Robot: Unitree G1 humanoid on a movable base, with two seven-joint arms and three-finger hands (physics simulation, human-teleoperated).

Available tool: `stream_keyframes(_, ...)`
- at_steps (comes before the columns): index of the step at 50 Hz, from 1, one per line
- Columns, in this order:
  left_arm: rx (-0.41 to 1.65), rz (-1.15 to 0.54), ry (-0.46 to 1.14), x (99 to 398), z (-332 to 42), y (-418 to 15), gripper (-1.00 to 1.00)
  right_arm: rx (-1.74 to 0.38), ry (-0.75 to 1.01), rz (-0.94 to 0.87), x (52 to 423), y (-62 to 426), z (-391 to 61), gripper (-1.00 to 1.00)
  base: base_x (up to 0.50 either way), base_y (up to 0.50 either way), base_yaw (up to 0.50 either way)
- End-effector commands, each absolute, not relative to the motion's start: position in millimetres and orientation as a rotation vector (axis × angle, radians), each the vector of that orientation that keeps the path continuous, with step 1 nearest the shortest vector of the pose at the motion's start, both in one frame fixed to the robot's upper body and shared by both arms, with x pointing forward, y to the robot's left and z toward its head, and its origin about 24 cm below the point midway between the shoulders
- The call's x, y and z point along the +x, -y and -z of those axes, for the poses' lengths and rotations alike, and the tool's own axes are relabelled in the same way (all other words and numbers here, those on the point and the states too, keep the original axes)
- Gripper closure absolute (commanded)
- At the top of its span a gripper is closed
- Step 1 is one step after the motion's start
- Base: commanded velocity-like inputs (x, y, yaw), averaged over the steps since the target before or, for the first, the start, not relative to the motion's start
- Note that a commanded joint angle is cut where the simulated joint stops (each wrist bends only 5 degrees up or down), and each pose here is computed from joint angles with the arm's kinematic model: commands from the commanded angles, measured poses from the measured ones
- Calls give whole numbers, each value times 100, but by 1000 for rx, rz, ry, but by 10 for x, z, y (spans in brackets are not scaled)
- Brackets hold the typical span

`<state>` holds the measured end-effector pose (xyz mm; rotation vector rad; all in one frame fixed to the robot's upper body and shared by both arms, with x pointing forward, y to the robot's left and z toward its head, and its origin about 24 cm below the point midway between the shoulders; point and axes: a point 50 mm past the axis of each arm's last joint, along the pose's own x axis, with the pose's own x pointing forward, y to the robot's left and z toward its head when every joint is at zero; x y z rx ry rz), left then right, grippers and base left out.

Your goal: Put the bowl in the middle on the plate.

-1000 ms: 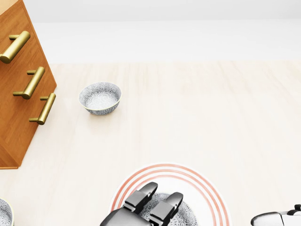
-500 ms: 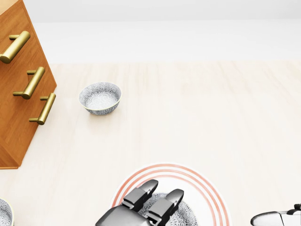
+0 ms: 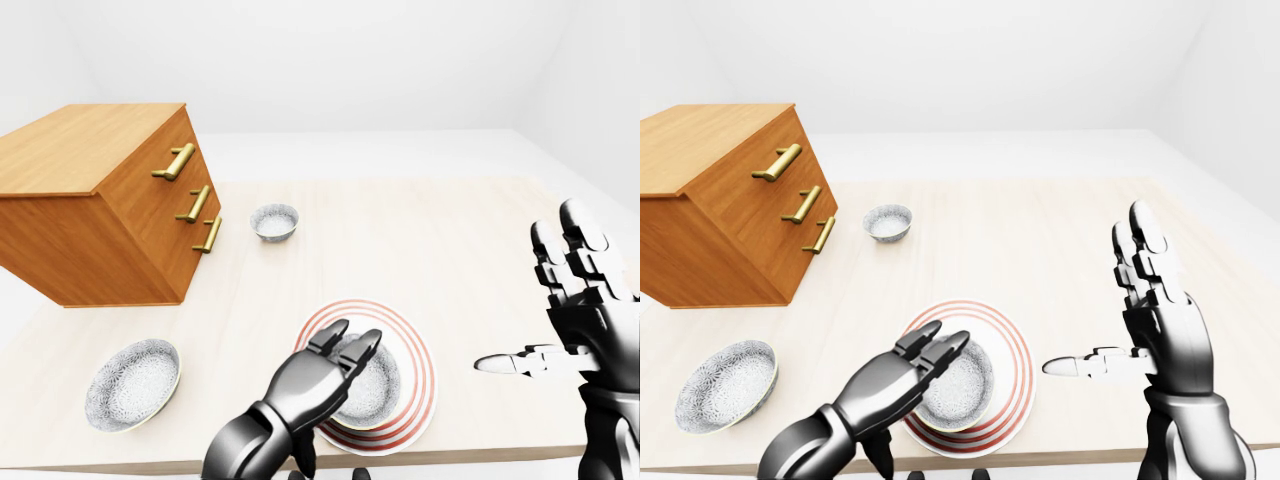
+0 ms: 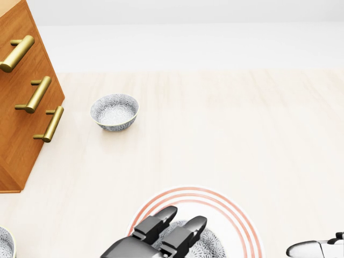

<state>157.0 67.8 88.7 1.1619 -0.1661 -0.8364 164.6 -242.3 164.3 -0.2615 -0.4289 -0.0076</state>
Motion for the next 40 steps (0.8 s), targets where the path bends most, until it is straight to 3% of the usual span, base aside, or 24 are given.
stream_keyframes(1, 1100, 767, 262, 1497, -1158, -777, -100, -259, 419, 8, 1656, 2428, -1623, -100, 0, 0, 0)
stream_keyframes(11, 935, 544, 347, 1519, -1625, -1004, -100, -259, 416, 10, 1659, 2430, -1617, -100, 0, 0, 0)
stream_keyframes(23, 889, 469, 374, 1512, -1730, -1155, -100, -261, 407, 8, 1667, 2429, -1602, -100, 0, 0, 0)
stream_keyframes(35, 689, 244, 815, 1576, -2431, -1524, -100, -264, 406, 8, 1660, 2434, -1602, -100, 0, 0, 0)
stream_keyframes(39, 453, 176, 956, 1629, -2555, -1832, -100, -262, 402, 9, 1659, 2439, -1594, -100, 0, 0, 0)
stream_keyframes(40, 308, 109, 972, 1728, -2516, -2038, -100, -267, 413, 9, 1653, 2432, -1620, -100, 0, 0, 0)
